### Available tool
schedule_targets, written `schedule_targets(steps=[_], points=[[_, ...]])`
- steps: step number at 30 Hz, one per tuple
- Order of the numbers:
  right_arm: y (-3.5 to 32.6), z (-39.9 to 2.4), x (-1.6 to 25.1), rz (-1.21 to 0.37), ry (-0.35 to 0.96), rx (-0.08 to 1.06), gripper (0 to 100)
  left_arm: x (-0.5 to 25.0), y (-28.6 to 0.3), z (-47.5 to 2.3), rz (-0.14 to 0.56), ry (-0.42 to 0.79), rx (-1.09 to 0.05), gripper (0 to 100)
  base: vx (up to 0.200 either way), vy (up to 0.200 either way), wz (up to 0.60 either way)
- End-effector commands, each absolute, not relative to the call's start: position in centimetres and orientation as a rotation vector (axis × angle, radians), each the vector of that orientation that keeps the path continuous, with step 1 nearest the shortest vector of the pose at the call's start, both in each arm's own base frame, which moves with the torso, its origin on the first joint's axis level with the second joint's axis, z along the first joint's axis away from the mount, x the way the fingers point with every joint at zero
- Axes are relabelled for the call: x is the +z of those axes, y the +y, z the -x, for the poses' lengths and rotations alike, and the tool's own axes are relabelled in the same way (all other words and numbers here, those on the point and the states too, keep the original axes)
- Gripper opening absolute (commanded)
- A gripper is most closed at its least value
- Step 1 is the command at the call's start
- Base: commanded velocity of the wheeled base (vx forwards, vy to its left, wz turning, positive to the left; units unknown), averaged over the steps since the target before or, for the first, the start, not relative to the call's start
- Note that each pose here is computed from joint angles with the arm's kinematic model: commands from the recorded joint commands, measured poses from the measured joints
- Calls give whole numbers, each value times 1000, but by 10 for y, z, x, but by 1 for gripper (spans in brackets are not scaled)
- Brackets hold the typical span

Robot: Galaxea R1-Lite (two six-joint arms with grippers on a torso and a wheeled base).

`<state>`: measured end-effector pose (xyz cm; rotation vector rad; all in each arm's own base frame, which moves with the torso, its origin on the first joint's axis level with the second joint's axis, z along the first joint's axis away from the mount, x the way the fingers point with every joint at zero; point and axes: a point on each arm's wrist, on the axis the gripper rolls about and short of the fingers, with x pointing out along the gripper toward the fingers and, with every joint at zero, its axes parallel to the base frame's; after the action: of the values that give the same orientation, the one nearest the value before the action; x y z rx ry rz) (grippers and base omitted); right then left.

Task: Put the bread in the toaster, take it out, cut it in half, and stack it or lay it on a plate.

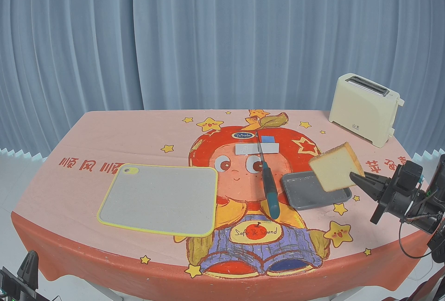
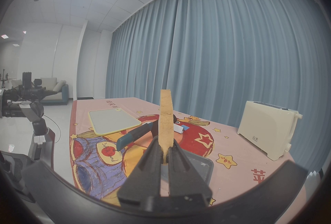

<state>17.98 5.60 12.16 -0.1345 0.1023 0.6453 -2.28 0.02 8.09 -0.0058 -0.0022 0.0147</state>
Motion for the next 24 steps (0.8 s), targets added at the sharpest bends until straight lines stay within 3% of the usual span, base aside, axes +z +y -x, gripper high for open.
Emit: schedule_targets(steps=[1,24], points=[[56,-178,123,138,95,645,0,76,0,21,6,17,17,0,0,0,0],[55,-174,120,174,96,648,0,76,0,21,15,18,26,0,0,0,0]])
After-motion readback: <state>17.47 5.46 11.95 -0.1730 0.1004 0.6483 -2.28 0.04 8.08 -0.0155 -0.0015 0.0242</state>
